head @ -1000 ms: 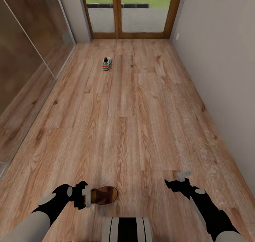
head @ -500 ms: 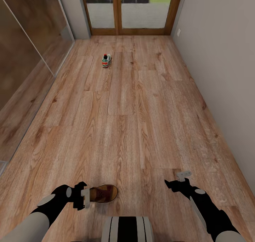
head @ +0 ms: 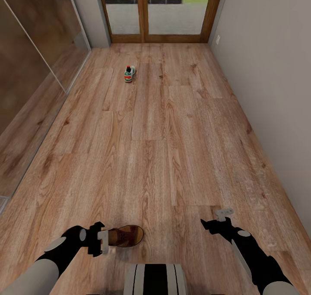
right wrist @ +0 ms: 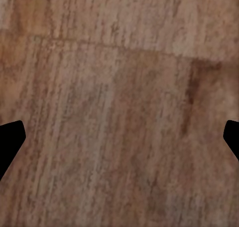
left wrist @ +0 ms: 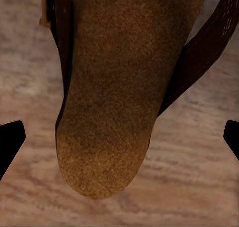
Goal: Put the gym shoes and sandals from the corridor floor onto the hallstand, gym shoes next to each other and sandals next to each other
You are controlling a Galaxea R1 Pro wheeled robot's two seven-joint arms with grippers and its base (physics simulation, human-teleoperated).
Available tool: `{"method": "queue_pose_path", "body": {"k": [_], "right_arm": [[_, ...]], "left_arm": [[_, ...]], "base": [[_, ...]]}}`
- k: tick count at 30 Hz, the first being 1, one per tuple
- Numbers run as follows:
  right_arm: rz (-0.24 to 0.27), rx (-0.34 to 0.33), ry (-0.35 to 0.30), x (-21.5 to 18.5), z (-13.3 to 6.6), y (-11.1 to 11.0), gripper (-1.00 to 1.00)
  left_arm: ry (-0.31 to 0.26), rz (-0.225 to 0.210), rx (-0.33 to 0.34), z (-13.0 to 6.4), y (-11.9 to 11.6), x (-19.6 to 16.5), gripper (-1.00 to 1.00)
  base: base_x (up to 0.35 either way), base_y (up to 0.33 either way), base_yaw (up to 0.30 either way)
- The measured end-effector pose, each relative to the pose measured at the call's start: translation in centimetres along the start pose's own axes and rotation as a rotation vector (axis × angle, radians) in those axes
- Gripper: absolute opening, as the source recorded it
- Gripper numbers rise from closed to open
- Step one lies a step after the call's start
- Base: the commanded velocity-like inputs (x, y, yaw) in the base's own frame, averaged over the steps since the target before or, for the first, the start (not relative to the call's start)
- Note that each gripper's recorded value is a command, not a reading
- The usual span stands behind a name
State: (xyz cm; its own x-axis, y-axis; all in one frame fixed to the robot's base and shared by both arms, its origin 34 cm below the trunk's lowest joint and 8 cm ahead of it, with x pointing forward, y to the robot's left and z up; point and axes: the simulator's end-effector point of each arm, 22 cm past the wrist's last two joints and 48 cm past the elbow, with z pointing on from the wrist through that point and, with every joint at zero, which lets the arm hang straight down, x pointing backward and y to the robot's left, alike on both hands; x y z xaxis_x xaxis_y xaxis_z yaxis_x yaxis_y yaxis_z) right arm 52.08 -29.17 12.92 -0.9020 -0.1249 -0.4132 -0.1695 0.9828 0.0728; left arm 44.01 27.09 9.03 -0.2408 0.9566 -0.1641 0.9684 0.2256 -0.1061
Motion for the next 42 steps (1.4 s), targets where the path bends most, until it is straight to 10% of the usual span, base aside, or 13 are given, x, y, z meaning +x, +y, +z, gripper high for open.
{"method": "queue_pose_path", "body": {"k": [42], "right_arm": [[0.004, -0.005, 0.036, 2.0, 1.0, 0.1, 1.0]], "left_arm": [[0.03, -0.014, 0.025, 1.1, -0.9, 2.0, 1.0]], "base": [[0.0, 0.0, 0.0]]}}
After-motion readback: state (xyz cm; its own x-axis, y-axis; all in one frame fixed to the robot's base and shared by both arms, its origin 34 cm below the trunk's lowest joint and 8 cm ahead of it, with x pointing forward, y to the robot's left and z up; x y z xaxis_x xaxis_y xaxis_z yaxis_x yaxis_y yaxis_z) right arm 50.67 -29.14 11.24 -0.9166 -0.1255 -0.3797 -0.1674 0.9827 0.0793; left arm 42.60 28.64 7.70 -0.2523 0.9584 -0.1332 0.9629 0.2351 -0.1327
